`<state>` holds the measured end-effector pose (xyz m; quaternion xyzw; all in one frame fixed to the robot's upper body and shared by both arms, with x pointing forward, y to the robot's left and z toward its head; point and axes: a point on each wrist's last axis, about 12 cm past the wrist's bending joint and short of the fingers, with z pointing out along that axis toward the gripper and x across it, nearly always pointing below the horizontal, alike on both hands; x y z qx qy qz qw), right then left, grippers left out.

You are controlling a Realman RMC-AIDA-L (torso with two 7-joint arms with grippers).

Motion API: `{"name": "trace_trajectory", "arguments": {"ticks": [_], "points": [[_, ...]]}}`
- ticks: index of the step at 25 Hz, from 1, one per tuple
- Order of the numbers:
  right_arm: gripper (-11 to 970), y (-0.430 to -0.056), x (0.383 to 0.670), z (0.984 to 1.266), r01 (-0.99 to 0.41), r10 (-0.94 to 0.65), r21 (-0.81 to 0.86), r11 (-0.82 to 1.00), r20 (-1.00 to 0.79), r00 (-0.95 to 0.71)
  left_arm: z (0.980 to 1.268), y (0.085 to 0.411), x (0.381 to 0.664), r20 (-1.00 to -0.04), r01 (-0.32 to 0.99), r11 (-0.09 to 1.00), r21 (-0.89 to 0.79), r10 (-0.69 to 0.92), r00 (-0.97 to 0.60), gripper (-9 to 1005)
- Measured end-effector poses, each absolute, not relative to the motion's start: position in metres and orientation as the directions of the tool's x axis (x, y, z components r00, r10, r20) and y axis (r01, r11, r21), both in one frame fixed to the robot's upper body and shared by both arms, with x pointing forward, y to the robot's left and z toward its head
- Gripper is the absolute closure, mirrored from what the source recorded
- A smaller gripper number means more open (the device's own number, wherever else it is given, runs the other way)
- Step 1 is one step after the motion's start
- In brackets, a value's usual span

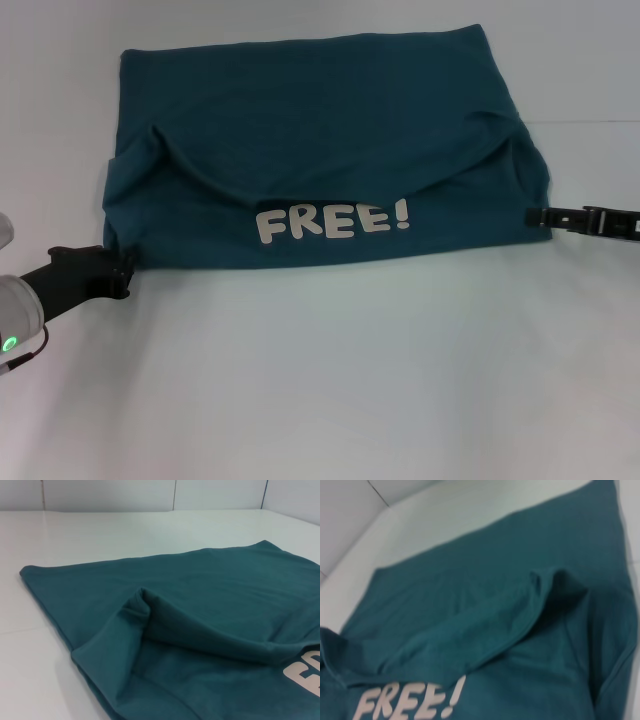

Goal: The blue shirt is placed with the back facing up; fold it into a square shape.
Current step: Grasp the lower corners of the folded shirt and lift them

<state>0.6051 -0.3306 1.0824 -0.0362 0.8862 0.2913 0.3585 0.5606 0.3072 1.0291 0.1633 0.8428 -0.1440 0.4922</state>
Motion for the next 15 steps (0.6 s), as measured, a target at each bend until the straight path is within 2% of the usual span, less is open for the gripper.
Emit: {"name": "trace_trajectory", "arguments": {"ticks": [15], "points": [[32,-0.308,0.621,1.072,-0.234,0.118,0.401,0.885,-0.683,-0.721,1.031,0.303,0.565,-0.878,0.432,0.899,-0.078,0.143,-0.457,958]]}}
